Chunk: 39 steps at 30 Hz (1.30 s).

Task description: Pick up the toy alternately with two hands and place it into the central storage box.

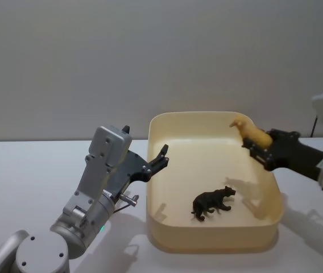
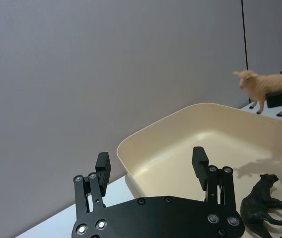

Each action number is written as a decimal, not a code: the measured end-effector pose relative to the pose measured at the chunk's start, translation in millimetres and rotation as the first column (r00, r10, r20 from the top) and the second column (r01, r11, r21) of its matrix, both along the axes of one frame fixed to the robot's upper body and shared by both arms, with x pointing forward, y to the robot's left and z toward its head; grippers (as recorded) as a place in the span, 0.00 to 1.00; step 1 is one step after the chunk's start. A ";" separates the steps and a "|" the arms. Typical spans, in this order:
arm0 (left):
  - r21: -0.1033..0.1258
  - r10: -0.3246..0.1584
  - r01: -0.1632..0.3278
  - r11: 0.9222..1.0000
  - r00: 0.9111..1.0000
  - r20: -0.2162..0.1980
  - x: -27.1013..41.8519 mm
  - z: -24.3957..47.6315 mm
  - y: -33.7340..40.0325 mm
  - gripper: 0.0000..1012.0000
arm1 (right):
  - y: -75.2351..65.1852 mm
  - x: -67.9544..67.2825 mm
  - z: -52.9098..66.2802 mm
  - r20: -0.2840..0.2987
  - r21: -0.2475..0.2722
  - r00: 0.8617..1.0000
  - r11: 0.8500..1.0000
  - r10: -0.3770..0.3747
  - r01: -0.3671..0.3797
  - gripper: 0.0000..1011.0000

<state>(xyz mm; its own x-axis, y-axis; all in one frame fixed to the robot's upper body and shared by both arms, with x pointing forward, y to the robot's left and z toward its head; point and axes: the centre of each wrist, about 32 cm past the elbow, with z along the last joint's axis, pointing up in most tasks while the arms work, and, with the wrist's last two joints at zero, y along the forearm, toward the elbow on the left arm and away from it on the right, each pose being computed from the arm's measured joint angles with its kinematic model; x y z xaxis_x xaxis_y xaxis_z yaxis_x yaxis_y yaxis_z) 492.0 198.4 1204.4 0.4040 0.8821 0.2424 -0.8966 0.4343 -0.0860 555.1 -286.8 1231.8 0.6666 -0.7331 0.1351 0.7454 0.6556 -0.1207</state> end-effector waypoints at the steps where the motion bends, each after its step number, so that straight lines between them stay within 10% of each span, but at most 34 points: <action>1: 0.000 0.000 0.000 1.000 1.000 0.000 0.0 0.0 0.0 0.99 | 2.5 2.3 -0.9 -0.006 -0.001 1.000 1.000 0.006 -0.006 0.35; 22: 0.000 0.000 0.000 1.000 1.000 0.000 0.0 0.0 0.0 0.99 | 13.9 14.8 -4.9 -0.042 -0.006 0.998 0.999 0.039 -0.039 0.95; 39: 0.000 0.000 0.000 1.000 1.000 0.000 0.0 0.0 0.0 0.99 | -28.5 -23.5 4.5 0.005 0.071 0.995 0.992 -0.102 0.102 0.99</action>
<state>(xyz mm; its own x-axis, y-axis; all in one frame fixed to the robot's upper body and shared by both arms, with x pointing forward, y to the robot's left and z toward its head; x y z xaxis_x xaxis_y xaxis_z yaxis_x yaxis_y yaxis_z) 492.0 198.4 1204.4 0.4040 0.8820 0.2425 -0.8966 0.4343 -0.0859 531.6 -315.3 1236.3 0.5869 -0.8051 0.0857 0.8096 0.5827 -0.0704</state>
